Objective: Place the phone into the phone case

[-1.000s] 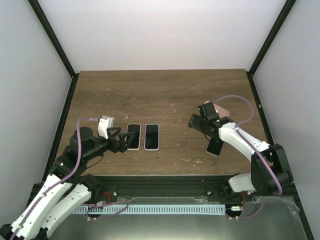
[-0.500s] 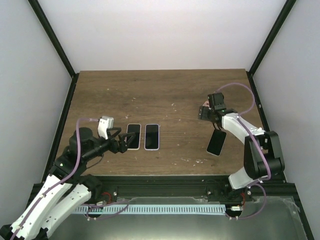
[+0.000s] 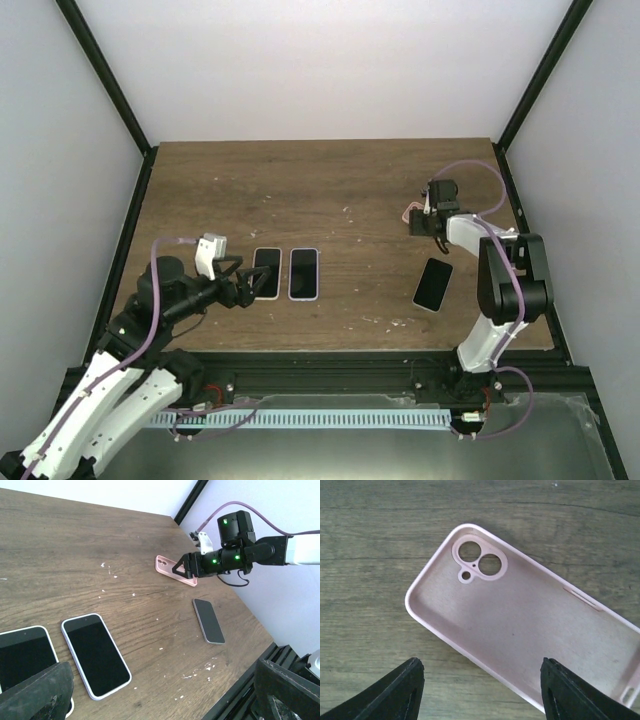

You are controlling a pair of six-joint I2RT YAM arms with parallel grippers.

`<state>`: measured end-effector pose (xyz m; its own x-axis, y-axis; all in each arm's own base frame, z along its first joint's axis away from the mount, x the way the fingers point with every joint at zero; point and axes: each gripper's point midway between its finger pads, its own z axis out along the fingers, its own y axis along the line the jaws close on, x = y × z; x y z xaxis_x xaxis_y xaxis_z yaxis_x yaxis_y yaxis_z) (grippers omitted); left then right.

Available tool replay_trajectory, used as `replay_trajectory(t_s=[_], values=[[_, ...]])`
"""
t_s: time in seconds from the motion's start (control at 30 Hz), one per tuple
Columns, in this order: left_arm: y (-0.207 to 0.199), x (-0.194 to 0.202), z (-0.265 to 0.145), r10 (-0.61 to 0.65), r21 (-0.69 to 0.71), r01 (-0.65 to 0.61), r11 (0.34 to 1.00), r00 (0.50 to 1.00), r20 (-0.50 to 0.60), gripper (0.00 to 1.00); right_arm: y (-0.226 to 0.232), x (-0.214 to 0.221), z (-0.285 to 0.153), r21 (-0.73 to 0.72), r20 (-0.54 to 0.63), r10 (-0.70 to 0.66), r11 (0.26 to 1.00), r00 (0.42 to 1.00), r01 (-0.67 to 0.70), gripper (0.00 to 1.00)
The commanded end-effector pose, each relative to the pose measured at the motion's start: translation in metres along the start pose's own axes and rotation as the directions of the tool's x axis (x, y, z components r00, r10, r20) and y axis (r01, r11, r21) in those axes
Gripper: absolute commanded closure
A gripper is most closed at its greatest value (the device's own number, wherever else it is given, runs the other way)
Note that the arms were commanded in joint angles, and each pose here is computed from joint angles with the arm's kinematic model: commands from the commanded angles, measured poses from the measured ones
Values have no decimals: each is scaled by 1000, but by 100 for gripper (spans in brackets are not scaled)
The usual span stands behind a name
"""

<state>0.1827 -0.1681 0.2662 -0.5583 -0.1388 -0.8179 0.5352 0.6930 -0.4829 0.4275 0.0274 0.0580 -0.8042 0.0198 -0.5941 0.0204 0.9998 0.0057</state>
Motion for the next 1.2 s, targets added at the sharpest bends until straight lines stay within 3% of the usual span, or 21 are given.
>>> replay_trajectory(t_s=[0.0, 0.23, 0.53, 0.9, 1.07, 1.17], values=[[0, 0, -1, 13, 5, -13, 1000, 1000, 11, 0, 1, -24, 0, -17, 40, -30, 999, 999, 31, 36], [1, -1, -2, 14, -2, -14, 1000, 1000, 18, 0, 8, -26, 9, -63, 3, -52, 997, 999, 52, 46], [0, 0, -1, 11, 3, -11, 1000, 1000, 14, 0, 0, -5, 30, -18, -100, -63, 998, 993, 62, 59], [2, 0, -1, 13, -3, -13, 1000, 1000, 14, 0, 9, 2, 35, -74, -120, -69, 995, 990, 60, 74], [2, 0, -1, 13, -4, -13, 1000, 1000, 14, 0, 22, 1, 34, -144, -124, -71, 988, 990, 52, 76], [2, 1, 0, 11, -3, -11, 1000, 1000, 13, 0, 20, 6, 38, -137, -154, -70, 989, 986, 49, 68]])
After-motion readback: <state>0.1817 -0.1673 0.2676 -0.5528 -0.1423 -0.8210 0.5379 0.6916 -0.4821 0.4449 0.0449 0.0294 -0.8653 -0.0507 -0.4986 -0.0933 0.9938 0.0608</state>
